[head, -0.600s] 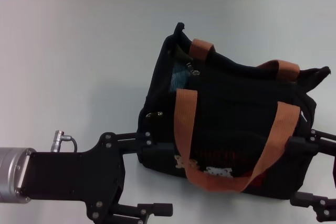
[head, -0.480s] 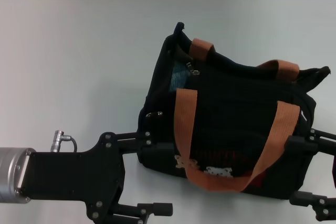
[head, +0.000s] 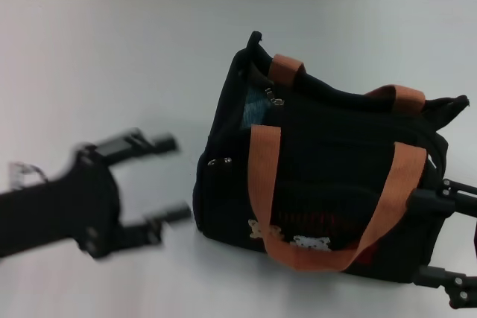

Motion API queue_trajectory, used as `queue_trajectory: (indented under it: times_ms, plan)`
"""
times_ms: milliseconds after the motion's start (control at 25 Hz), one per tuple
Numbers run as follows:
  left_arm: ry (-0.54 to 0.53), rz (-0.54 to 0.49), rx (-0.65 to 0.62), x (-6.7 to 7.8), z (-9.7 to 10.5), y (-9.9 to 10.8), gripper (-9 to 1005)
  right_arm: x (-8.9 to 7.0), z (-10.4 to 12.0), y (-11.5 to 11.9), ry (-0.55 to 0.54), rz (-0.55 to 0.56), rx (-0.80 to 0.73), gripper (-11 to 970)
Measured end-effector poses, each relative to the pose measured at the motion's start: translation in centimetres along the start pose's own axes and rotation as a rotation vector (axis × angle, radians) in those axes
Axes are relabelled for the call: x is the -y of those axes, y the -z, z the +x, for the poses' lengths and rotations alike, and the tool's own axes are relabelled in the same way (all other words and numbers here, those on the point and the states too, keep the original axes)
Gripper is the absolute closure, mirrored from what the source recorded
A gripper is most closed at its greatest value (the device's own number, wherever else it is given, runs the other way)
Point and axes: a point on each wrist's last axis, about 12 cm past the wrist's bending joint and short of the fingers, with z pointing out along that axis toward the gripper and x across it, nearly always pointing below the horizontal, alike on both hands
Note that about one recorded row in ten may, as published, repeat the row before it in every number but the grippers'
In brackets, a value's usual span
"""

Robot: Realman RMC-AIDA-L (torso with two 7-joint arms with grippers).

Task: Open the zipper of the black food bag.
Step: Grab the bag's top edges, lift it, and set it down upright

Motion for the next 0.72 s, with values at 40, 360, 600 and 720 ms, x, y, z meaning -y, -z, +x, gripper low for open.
queue_trajectory:
  times_ms: [40, 360, 600, 720]
  plan:
    - [-0.007, -0.057, 0.004, -0.1, 0.0, 0.7, 225, 0.0, 0.0, 0.0, 0.001, 0.004, 0.002, 125]
    - [0.022, -0.133, -0.068, 0.4, 2.8, 0.2, 225, 0.1, -0.2, 0.1, 0.009, 0.014, 0.01, 128]
    - [0.031, -0.133, -0.063, 0.2, 4.4, -2.3, 225, 0.2, -0.2, 0.1, 0.014, 0.01, 0.014, 130]
    - [0.014, -0.157, -0.066, 0.0, 5.1, -3.5, 226, 0.2, -0.4, 0.2, 0.027, 0.025, 0.033, 131]
